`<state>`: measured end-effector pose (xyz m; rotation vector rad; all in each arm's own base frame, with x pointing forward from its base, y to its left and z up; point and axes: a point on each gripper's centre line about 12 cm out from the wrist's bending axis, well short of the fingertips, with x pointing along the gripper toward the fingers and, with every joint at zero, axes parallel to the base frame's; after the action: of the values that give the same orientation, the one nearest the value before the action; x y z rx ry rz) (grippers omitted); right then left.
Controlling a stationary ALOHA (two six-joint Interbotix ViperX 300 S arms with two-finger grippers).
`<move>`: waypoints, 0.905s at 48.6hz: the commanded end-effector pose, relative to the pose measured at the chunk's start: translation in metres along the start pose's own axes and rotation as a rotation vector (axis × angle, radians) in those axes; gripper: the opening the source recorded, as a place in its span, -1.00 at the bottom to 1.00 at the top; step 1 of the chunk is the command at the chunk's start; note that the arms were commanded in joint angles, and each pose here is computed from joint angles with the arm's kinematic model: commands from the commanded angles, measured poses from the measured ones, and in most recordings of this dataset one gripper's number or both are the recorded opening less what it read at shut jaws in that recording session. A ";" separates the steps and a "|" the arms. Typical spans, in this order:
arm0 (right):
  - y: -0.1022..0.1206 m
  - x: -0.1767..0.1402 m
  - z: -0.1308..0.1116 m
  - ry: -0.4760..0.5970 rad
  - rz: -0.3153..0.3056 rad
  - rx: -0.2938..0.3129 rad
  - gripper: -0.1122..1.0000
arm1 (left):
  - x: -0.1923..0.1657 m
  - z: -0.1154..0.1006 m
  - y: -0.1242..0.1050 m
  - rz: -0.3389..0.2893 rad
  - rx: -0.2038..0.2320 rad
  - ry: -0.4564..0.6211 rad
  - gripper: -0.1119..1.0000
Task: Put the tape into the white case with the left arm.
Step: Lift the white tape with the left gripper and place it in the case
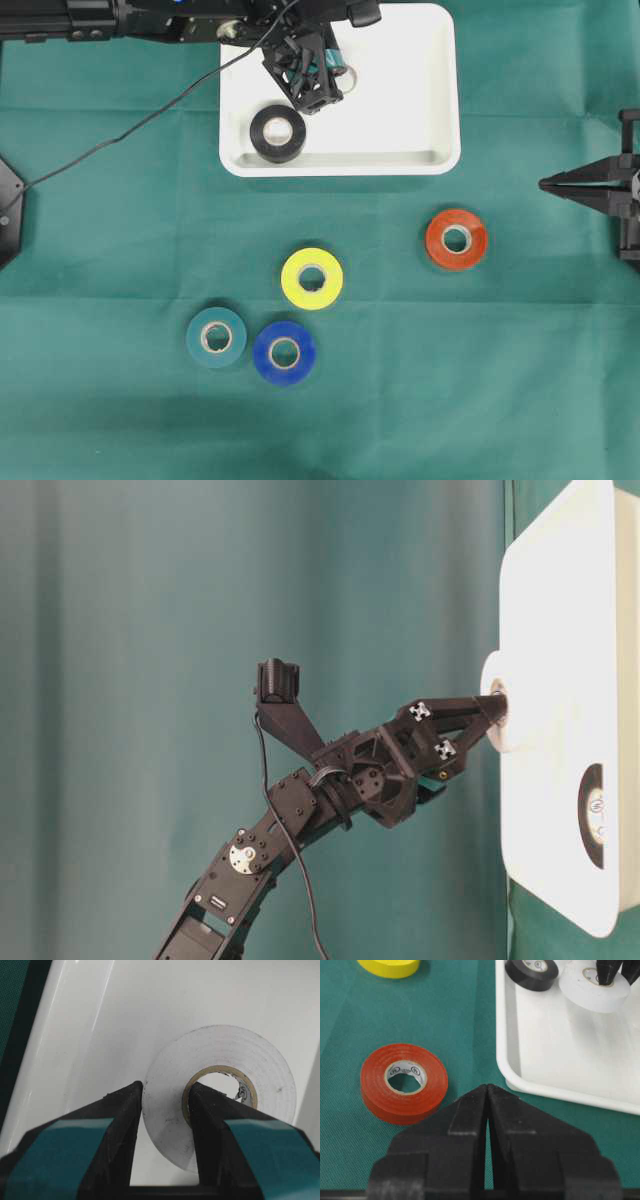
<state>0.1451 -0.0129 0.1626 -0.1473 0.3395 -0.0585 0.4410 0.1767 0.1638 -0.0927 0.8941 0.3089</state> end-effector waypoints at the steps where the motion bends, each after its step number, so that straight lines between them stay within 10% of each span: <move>1: -0.001 0.001 0.004 -0.009 -0.001 0.002 -0.97 | -0.009 0.011 0.003 0.007 0.005 -0.041 -0.32; 13: -0.001 0.001 0.005 -0.012 -0.002 0.002 -0.97 | -0.009 0.010 0.002 0.007 0.008 -0.038 -0.29; 24: -0.001 0.001 0.005 -0.012 -0.002 0.002 -0.97 | -0.010 0.010 0.002 0.007 0.008 -0.038 0.73; 44: -0.001 0.001 0.005 -0.012 -0.002 0.002 -0.97 | -0.018 0.009 -0.003 0.001 0.015 -0.046 0.65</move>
<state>0.1451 -0.0129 0.1626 -0.1457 0.3395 -0.0588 0.4380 0.1756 0.1608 -0.0856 0.9031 0.3046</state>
